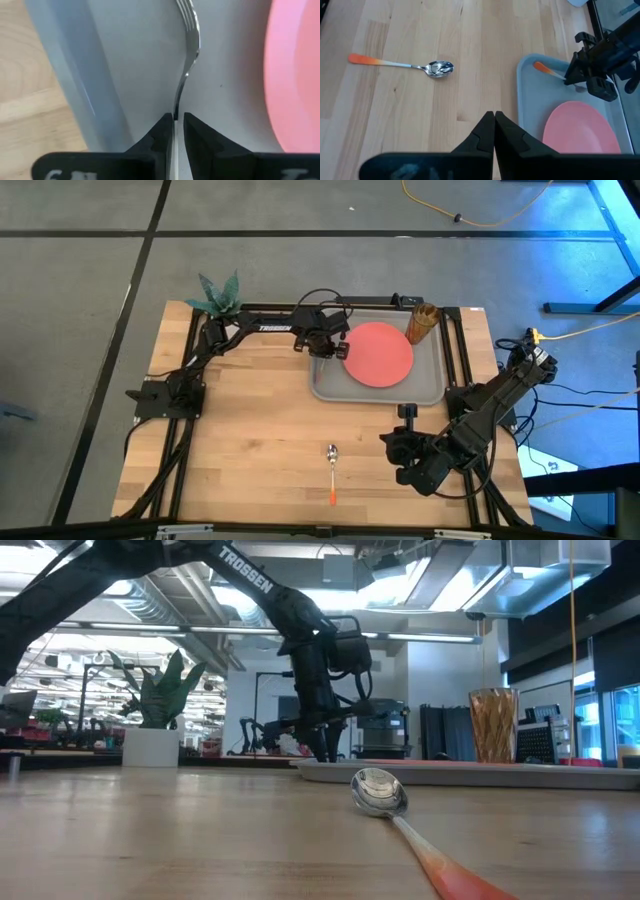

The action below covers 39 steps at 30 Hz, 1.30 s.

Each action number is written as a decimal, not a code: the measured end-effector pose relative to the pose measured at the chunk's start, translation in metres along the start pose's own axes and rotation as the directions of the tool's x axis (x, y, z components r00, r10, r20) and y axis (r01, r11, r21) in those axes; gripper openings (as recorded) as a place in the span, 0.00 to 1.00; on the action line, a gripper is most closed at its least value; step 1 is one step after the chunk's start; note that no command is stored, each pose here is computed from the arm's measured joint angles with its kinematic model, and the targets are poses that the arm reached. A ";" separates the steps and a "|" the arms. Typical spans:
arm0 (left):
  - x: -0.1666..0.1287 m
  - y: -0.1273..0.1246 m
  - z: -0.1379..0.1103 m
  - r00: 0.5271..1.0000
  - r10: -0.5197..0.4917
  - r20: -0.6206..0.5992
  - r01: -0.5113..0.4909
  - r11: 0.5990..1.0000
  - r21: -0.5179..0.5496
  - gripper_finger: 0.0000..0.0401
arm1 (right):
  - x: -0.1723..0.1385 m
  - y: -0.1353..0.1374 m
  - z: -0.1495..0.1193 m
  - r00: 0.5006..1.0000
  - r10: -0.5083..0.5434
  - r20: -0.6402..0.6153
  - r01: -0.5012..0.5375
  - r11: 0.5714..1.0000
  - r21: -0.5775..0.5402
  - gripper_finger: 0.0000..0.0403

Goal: Pick and place plate/cup/fork/spoon on tray
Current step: Put the orange fork on the gray serving tray to the left of the pink plate

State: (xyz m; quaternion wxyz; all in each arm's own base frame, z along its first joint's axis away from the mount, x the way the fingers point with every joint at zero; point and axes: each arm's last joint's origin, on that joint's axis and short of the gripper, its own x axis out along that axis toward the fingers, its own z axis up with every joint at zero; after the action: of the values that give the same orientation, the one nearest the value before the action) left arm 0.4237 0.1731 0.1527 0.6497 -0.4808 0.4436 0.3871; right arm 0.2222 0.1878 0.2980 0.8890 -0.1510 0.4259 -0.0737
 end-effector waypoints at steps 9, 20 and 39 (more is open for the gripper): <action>0.000 -0.004 -0.005 0.998 0.031 0.047 -0.032 0.999 0.018 0.10 | 0.000 0.000 0.000 1.000 -0.001 0.001 0.001 1.000 0.020 0.02; -0.019 -0.009 -0.009 0.986 0.064 0.152 -0.075 0.995 0.072 0.10 | 0.000 0.000 0.000 1.000 -0.001 0.001 0.001 1.000 0.020 0.02; -0.162 -0.052 -0.108 0.918 -0.166 0.360 -0.092 0.796 0.599 0.10 | 0.005 -0.006 0.004 1.000 -0.016 -0.002 0.016 0.996 0.083 0.02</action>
State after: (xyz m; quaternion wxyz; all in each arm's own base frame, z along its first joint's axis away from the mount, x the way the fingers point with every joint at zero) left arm 0.4005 0.0440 0.3053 0.8521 -0.1687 0.3937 0.3009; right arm 0.2287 0.1814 0.2985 0.8937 -0.1171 0.4217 -0.0985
